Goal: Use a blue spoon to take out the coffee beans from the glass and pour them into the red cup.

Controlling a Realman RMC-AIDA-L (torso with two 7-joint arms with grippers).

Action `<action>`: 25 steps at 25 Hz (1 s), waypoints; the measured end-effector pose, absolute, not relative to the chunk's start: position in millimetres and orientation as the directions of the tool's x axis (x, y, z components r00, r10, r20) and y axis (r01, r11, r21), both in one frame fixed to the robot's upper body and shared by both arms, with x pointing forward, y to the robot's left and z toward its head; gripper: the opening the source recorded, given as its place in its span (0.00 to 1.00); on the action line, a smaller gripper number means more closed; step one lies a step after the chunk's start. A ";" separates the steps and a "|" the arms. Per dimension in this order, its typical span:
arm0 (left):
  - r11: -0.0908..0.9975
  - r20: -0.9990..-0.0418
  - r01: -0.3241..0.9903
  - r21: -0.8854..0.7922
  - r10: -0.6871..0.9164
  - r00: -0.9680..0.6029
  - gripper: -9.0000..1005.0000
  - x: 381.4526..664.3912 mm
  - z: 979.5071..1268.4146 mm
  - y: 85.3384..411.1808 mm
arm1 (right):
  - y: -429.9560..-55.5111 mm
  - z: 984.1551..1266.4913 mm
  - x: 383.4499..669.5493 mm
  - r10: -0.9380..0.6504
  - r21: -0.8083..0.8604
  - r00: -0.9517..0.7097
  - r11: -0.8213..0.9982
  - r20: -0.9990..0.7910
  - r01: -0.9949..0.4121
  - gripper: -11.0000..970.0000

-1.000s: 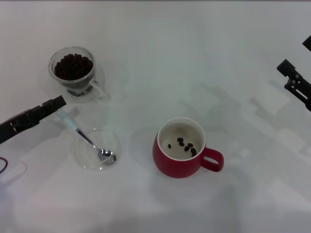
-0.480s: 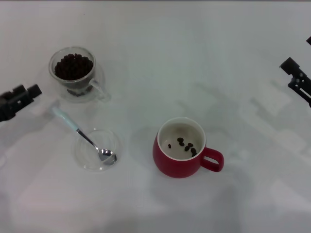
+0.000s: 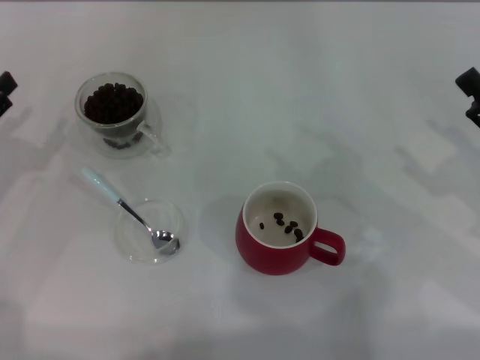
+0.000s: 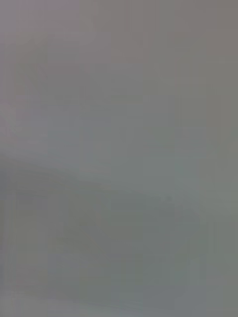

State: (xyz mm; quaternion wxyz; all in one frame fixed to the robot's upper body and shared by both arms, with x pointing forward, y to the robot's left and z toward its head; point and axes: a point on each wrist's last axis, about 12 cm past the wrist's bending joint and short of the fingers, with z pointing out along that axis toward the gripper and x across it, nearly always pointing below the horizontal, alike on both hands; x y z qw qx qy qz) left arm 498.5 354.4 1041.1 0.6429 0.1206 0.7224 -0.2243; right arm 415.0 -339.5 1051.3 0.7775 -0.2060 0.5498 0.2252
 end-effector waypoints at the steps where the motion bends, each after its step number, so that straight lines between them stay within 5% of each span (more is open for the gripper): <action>1: 0.874 -0.984 0.458 -0.165 -0.112 -0.141 0.64 498.5 1040.6 354.3 | -338.8 1051.6 414.4 0.130 -0.071 0.299 0.814 -0.945 -0.576 0.79; 25: 0.983 -0.998 0.177 0.045 0.038 0.043 0.64 468.0 1017.9 359.6 | -332.7 1051.8 418.9 0.121 -0.090 0.336 0.831 -0.934 -0.550 0.79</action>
